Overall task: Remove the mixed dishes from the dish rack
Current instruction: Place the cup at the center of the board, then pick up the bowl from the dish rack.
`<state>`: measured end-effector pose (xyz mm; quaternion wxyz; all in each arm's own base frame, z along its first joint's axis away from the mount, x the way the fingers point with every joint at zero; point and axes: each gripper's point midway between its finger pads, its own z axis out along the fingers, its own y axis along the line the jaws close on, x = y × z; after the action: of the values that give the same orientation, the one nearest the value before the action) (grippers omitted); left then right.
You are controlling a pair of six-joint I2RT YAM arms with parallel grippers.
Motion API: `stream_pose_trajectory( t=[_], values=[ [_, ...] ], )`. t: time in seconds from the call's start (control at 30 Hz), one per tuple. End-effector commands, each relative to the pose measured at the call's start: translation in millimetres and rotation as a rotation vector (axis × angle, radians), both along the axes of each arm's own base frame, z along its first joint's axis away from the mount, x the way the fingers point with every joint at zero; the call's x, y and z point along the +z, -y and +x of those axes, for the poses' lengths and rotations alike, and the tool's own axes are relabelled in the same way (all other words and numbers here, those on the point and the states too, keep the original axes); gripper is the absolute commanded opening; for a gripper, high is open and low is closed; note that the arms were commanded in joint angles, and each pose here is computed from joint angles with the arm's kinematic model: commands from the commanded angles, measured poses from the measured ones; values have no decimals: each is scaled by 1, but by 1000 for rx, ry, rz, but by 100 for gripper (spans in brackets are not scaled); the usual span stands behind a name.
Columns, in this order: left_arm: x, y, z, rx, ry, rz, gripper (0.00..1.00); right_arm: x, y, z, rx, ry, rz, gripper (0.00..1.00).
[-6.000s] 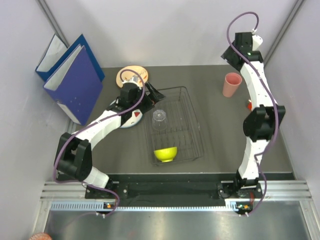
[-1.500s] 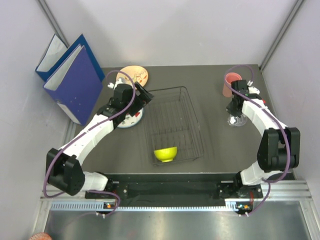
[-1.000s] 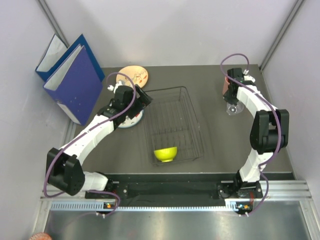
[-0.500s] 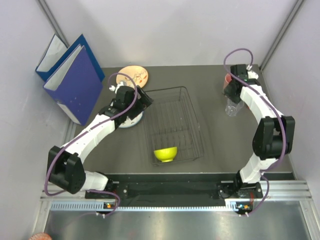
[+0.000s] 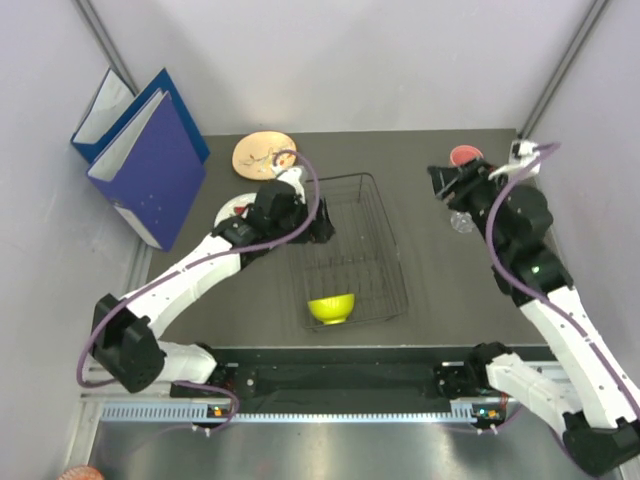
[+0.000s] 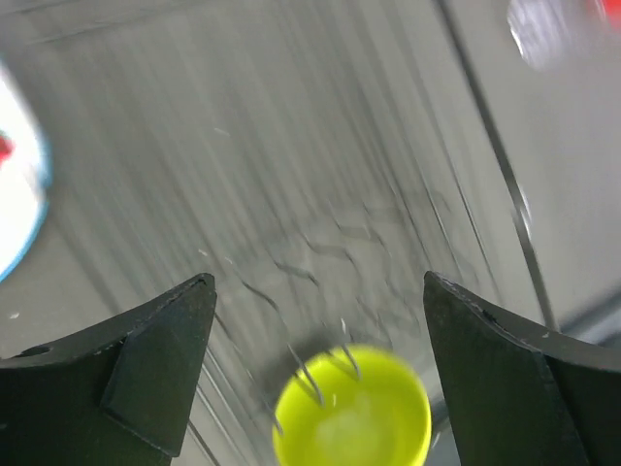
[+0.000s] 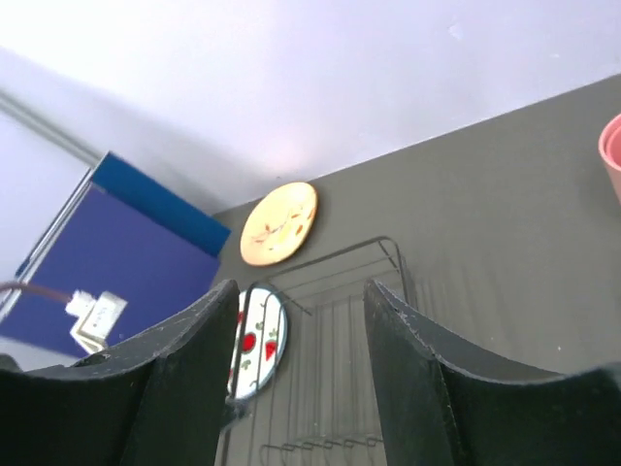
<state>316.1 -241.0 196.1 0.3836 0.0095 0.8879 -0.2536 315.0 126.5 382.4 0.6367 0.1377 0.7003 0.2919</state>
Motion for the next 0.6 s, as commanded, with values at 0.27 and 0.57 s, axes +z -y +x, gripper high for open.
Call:
stream_pose_trajectory(
  t=[0.27, 0.57],
  values=[
    [54, 33, -135, -868, 414, 36, 81, -94, -44, -22, 236, -80, -50, 52],
    [-7, 36, -177, -1084, 224, 183, 64, -88, -45, -34, 259, -55, -45, 52]
  ],
)
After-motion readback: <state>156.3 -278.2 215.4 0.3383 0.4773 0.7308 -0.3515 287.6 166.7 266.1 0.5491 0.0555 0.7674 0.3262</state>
